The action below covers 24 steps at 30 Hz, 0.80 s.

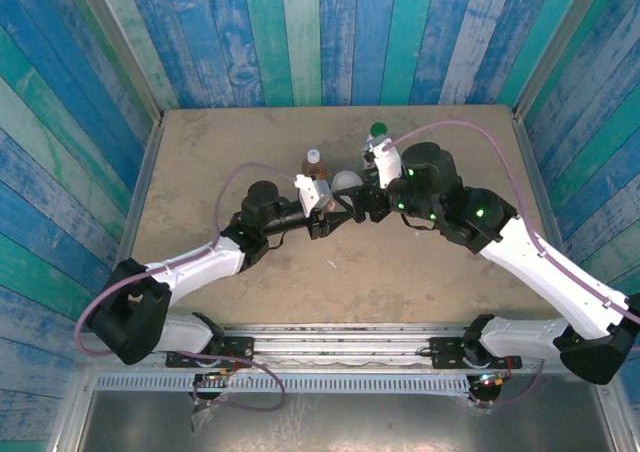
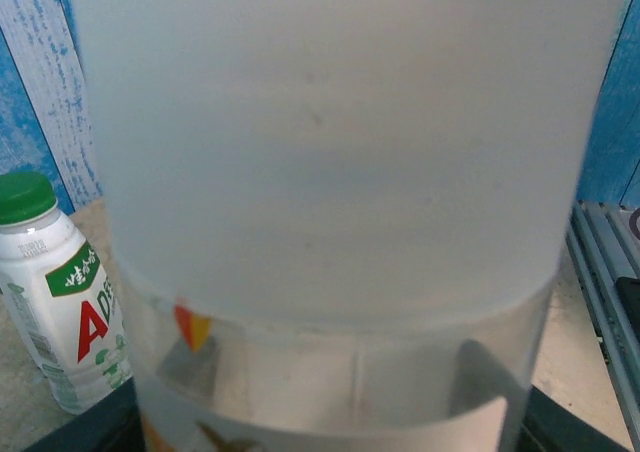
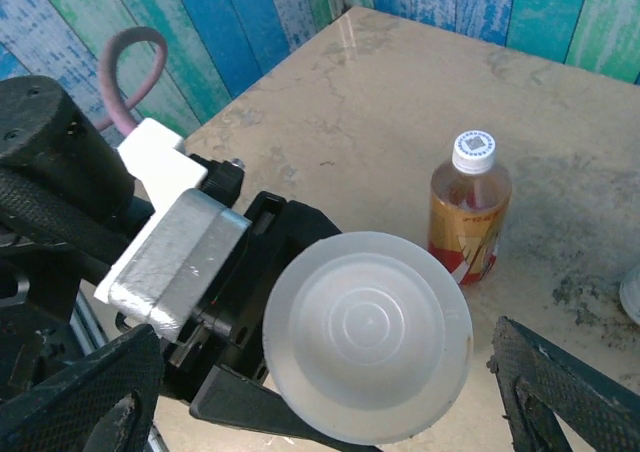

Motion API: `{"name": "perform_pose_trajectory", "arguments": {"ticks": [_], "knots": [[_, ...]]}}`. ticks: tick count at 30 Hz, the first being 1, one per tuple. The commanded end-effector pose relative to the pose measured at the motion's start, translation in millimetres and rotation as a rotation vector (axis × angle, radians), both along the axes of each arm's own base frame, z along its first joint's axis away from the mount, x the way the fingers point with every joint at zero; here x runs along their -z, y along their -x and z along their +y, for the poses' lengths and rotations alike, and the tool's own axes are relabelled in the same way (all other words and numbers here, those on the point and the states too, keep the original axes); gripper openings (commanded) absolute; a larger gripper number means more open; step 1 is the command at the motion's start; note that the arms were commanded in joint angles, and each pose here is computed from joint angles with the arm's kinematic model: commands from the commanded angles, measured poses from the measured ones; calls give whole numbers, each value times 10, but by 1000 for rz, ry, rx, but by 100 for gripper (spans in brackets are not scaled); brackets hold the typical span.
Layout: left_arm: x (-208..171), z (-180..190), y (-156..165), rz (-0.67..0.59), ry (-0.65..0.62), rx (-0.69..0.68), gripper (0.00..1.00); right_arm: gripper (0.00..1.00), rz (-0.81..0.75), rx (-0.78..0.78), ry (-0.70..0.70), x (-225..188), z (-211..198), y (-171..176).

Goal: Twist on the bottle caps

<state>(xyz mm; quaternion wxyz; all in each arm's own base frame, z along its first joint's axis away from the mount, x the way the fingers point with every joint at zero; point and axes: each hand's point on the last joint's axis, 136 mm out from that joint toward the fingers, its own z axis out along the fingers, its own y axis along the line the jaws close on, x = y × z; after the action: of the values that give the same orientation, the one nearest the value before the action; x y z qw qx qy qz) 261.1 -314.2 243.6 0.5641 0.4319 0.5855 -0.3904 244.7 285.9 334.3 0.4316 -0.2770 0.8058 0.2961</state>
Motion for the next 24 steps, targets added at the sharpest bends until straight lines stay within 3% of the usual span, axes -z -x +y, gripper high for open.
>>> {"name": "perform_pose_trajectory", "arguments": {"ticks": [1,9,13,17,24], "knots": [[-186,22,50,-43,45,7,59,88,-9,-35,19,-28,31,21],[-201,13,66,-48,45,19,59,81,21,38,48,87,32,-135],[-191,16,67,-48,41,18,59,71,70,39,57,187,78,-157],[-205,16,72,-54,44,20,59,70,108,48,58,273,92,-181],[-190,20,56,-55,34,13,61,48,106,2,39,218,145,-145]]}}
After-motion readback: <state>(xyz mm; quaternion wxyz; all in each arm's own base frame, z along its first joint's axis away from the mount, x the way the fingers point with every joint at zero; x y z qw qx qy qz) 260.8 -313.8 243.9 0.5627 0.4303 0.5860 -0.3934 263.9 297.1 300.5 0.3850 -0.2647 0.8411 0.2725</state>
